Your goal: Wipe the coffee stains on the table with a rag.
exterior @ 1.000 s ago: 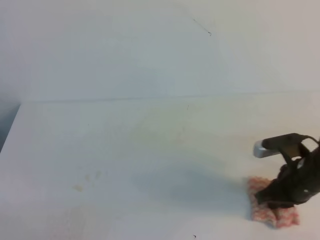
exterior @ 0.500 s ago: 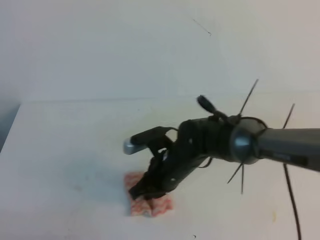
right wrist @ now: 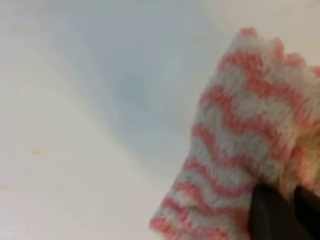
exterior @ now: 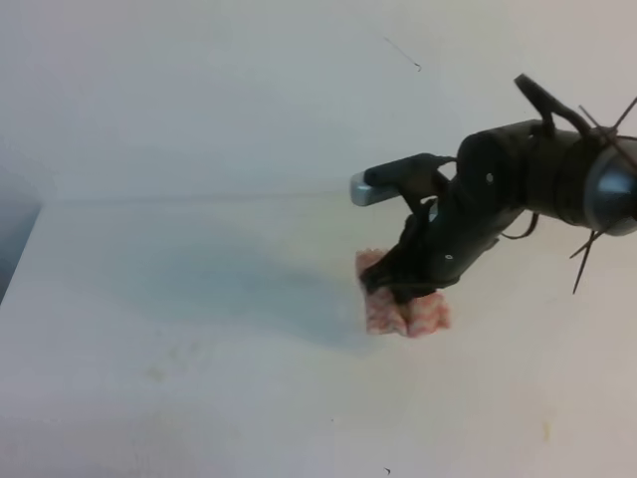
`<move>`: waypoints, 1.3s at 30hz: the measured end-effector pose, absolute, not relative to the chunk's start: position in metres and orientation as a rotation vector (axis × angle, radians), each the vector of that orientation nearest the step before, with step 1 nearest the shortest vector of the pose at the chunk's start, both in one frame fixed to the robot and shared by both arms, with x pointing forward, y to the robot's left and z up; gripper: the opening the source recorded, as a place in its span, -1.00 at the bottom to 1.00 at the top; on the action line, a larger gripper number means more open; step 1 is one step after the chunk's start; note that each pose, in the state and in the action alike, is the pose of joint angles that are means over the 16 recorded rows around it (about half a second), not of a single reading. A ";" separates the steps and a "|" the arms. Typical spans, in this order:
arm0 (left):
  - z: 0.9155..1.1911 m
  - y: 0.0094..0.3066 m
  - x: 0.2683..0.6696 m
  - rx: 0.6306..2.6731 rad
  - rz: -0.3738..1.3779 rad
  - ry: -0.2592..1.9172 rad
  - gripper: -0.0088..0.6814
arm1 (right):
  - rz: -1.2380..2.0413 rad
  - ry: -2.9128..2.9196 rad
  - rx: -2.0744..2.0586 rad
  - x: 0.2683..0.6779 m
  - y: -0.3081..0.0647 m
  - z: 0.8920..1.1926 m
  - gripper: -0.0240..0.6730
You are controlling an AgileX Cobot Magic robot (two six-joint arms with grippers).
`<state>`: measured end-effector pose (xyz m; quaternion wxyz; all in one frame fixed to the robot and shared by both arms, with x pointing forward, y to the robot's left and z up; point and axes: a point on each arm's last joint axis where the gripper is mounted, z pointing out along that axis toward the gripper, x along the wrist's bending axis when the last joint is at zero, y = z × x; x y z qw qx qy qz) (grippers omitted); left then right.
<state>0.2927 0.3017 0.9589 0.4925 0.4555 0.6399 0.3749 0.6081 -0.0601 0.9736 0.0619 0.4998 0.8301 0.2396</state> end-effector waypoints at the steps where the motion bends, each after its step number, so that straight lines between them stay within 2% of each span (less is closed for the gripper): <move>1: 0.959 0.302 0.293 1.105 0.910 1.552 -0.98 | 0.706 2.500 1.536 0.611 -0.066 0.973 -0.85; 11: 0.959 0.302 0.293 1.106 0.910 1.552 -0.98 | 0.607 2.437 1.682 0.624 -0.097 0.957 -0.10; 15: 0.959 0.302 0.293 1.105 0.910 1.552 -0.98 | 0.620 2.423 1.625 0.622 -0.101 0.975 0.04; 18: 0.959 0.302 0.293 1.105 0.909 1.553 -0.98 | 0.666 2.399 1.545 0.616 -0.105 1.003 -0.07; 23: 0.959 0.302 0.293 1.104 0.909 1.553 -0.98 | 0.796 2.308 1.398 0.594 -0.119 1.074 -0.46; 27: 0.959 0.302 0.293 1.104 0.909 1.553 -0.98 | 0.923 2.202 1.281 0.560 -0.138 1.135 -0.76; 30: 0.959 0.302 0.293 1.104 0.908 1.553 -0.98 | 1.013 2.119 1.216 0.526 -0.155 1.169 -0.90; 34: 0.959 0.302 0.293 1.104 0.908 1.553 -0.98 | 1.116 2.016 1.169 0.478 -0.179 1.190 -0.93; 39: 0.959 0.302 0.293 1.104 0.909 1.553 -0.98 | 1.215 1.911 1.134 0.418 -0.210 1.181 -0.93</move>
